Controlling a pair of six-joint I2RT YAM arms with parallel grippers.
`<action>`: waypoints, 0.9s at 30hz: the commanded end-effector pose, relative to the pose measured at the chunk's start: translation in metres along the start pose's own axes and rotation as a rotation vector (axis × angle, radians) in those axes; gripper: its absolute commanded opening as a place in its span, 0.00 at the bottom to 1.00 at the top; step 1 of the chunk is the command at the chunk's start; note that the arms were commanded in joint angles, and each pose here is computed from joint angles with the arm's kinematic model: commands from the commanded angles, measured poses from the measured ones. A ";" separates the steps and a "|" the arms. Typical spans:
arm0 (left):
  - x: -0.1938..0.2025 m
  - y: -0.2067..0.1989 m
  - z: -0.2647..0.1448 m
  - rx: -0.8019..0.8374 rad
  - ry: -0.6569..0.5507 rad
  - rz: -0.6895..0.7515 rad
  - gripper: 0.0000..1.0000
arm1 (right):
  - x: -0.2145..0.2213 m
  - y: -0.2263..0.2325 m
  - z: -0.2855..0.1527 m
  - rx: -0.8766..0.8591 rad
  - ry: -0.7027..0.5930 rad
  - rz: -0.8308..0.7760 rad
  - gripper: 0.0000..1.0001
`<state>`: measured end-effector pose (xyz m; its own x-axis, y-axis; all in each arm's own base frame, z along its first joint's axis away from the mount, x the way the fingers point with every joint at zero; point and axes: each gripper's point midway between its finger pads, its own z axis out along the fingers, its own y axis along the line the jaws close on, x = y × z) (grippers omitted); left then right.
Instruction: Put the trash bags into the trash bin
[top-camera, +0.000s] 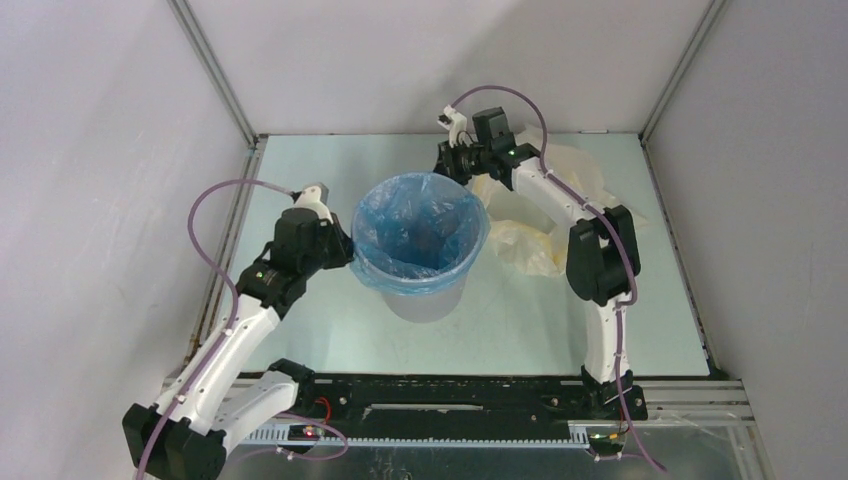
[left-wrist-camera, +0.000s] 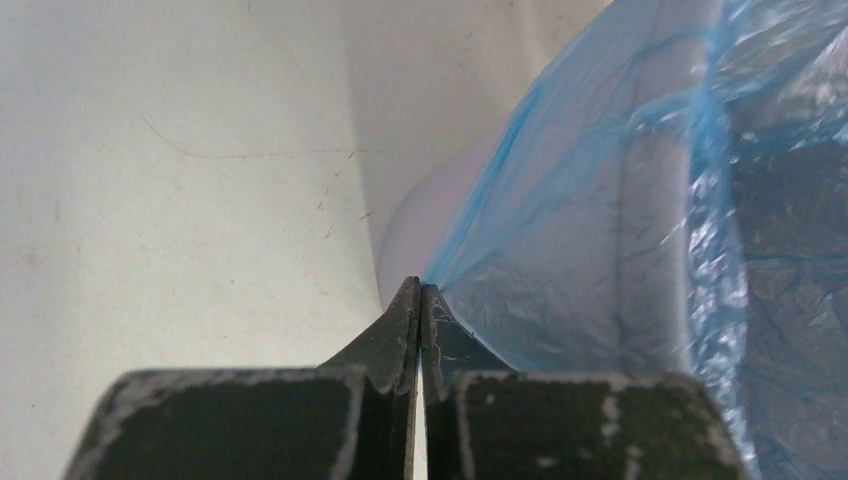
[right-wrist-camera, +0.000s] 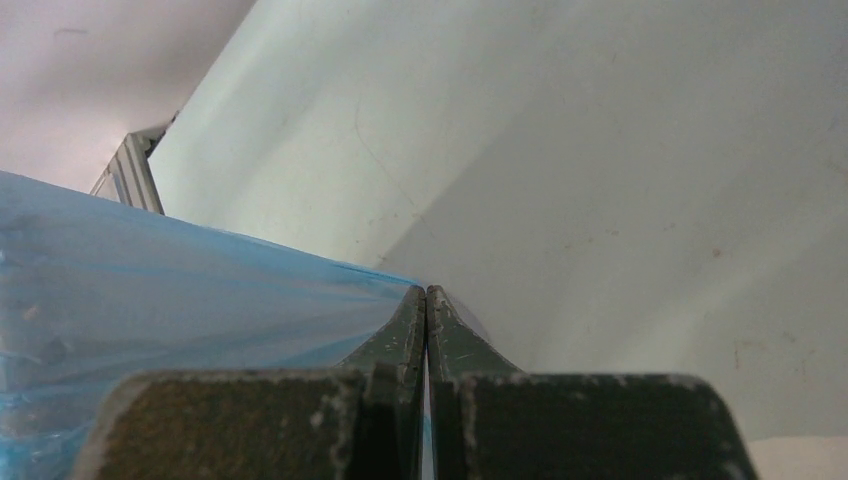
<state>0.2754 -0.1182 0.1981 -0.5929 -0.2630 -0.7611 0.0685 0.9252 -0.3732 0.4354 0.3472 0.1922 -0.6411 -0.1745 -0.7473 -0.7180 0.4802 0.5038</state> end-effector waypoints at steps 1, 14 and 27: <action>-0.008 0.006 -0.005 -0.012 -0.069 -0.032 0.02 | -0.007 0.002 -0.008 0.023 -0.046 -0.008 0.00; -0.005 0.014 -0.018 -0.010 -0.135 -0.093 0.25 | -0.040 -0.009 -0.064 0.315 -0.129 -0.059 0.22; -0.006 0.017 -0.066 -0.010 -0.155 -0.081 0.43 | -0.039 0.028 -0.170 0.549 -0.326 -0.006 0.57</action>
<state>0.2389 -0.0883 0.2213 -0.4713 -0.3687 -0.8012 0.0224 0.9032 -0.4287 0.4177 0.2437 0.2986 -0.4954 -0.0286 -0.8682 -0.4851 0.8382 0.2492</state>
